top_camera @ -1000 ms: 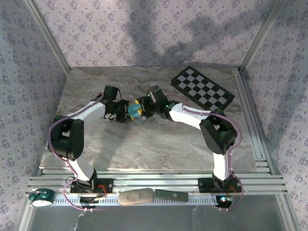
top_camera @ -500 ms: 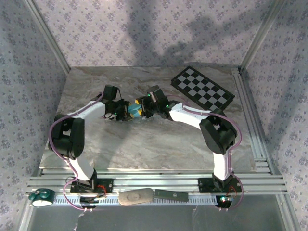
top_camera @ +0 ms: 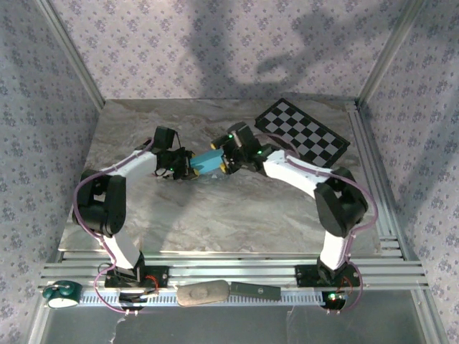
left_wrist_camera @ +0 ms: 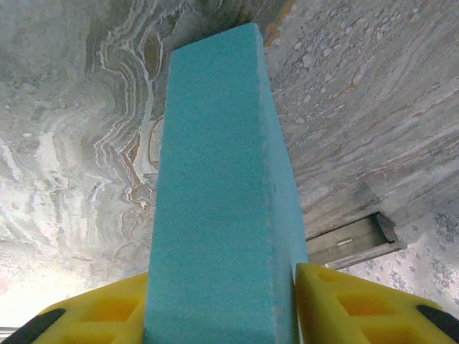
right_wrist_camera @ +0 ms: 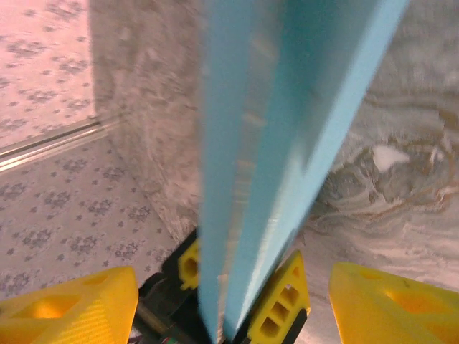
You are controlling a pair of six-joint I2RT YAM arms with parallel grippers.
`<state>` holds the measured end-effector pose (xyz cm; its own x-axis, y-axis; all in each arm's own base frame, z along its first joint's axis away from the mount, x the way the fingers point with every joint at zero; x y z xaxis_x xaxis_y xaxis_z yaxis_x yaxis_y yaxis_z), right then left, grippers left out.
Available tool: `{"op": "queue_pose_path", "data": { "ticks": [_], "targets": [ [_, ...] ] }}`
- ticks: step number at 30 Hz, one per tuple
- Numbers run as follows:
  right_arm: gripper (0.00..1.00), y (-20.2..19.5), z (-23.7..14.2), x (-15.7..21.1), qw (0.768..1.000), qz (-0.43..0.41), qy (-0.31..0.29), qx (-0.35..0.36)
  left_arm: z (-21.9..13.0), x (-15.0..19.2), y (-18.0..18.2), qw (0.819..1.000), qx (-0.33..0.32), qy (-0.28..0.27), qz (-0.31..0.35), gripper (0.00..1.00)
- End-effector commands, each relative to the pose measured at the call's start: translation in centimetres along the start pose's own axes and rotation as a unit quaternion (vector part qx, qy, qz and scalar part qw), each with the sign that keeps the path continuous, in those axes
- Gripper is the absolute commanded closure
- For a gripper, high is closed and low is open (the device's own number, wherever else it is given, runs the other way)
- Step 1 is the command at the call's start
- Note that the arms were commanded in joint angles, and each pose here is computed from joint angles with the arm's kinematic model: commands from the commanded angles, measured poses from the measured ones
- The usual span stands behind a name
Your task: Fold the paper box
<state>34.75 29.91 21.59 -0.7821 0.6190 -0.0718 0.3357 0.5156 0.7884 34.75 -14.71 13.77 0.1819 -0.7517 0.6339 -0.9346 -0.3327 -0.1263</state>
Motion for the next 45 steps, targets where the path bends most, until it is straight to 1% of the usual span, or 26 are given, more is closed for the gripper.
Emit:
{"op": "queue_pose_path", "data": {
  "ticks": [1,3,4,5,6,7,8,9,12,13,15,17,20,21,22,23,24,27,28,30,34,42,45],
  "targets": [
    [0.28,0.2,-3.8,-2.3,0.993,-0.108,-0.049,0.011,0.1,-1.0,0.7,1.0,-0.024,-0.017,-0.011,0.57],
    [0.3,0.5,-6.1,-3.7,0.978,-0.197,-0.074,0.014,0.0,-1.2,0.6,0.999,-0.027,-0.015,-0.012,0.57],
    [0.34,0.4,-7.3,-4.4,0.967,-0.24,-0.087,0.024,-0.1,-1.2,0.6,0.999,-0.027,-0.013,-0.011,0.57],
    [0.42,0.3,-8.5,-5.0,0.949,-0.296,-0.103,0.042,-0.2,-1.4,0.6,0.999,-0.029,-0.013,-0.011,0.58],
    [0.45,0.1,-9.5,-5.6,0.924,-0.358,-0.118,0.062,-0.3,-1.4,0.5,0.999,-0.028,-0.013,-0.01,0.58],
    [0.46,-0.2,-10.1,-5.6,0.899,-0.412,-0.122,0.083,-0.4,-1.5,0.5,0.999,-0.029,-0.013,-0.01,0.58],
    [0.47,-0.6,-10.4,-5.4,0.861,-0.482,-0.117,0.108,-0.6,-1.5,0.4,1.0,-0.027,-0.012,-0.008,0.59],
    [0.49,-1.3,-10.6,-5.4,0.829,-0.528,-0.111,0.148,-0.7,-1.6,0.4,0.999,-0.028,-0.013,-0.008,0.58],
    [0.52,-3.3,-10.3,-4.9,0.761,-0.608,-0.069,0.217,-1.0,-1.6,0.2,0.999,-0.028,-0.016,-0.003,0.59],
    [0.52,-3.7,-10.1,-4.6,0.743,-0.626,-0.061,0.228,-1.1,-1.6,0.2,0.999,-0.028,-0.016,-0.003,0.58],
    [0.52,-4.0,-9.8,-3.5,0.701,-0.67,-0.052,0.241,-1.0,-1.6,0.2,0.999,-0.028,-0.016,-0.002,0.58],
    [0.5,-4.4,-9.7,-3.5,0.666,-0.689,-0.06,0.28,-1.1,-1.6,0.1,0.999,-0.029,-0.017,0.0,0.59],
    [0.49,-4.6,-9.6,-3.3,0.604,-0.724,-0.083,0.323,-1.2,-1.4,0.0,0.999,-0.032,-0.019,0.005,0.59],
    [0.49,-4.5,-9.5,-3.0,0.582,-0.74,-0.09,0.327,-1.3,-1.3,0.0,0.999,-0.032,-0.02,0.006,0.59],
    [0.49,-3.9,-9.5,-2.8,0.567,-0.752,-0.098,0.322,-1.4,-1.3,0.0,0.999,-0.03,-0.019,0.007,0.59],
    [0.49,-4.9,-8.9,-2.2,0.548,-0.771,-0.08,0.316,-1.4,-1.2,0.0,0.999,-0.03,-0.019,0.008,0.59],
    [0.48,-4.7,-8.6,-1.8,0.532,-0.788,-0.071,0.303,-1.5,-1.2,-0.1,0.999,-0.03,-0.019,0.009,0.59],
    [0.47,-4.5,-7.4,-1.2,0.499,-0.815,-0.044,0.291,-1.6,-1.1,-0.1,0.999,-0.029,-0.019,0.011,0.59],
    [0.47,-3.4,-7.3,-1.3,0.497,-0.819,-0.048,0.284,-1.6,-1.1,-0.1,0.999,-0.03,-0.019,0.011,0.59],
    [0.47,-3.0,-6.5,-1.5,0.485,-0.828,-0.037,0.278,-1.6,-1.0,-0.2,0.999,-0.03,-0.02,0.013,0.59],
    [0.47,-2.2,-5.9,-2.0,0.489,-0.836,-0.013,0.249,-1.5,-1.1,-0.3,0.999,-0.031,-0.02,0.013,0.59],
    [0.51,-1.9,-4.7,-2.1,0.459,-0.855,0.055,0.235,-1.6,-1.0,-0.5,0.999,-0.033,-0.02,0.017,0.6],
    [0.52,-2.0,-4.3,-2.2,0.457,-0.855,0.07,0.233,-1.7,-1.0,-0.6,0.999,-0.034,-0.021,0.018,0.6]
  ]
}}
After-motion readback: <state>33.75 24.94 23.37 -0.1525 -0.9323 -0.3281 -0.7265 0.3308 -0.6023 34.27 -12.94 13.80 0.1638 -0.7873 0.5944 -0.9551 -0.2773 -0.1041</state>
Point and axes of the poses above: each hand's point on the last joint's axis, 136 mm out from that joint toward the fingers, its own z axis out along the fingers, its own y axis along the line the jaws close on, x = y × z, the point moved 7 cm from there along -z, back along the fingers, and after that the axes turned 13 degrees about -z, right-handed, at the moved point
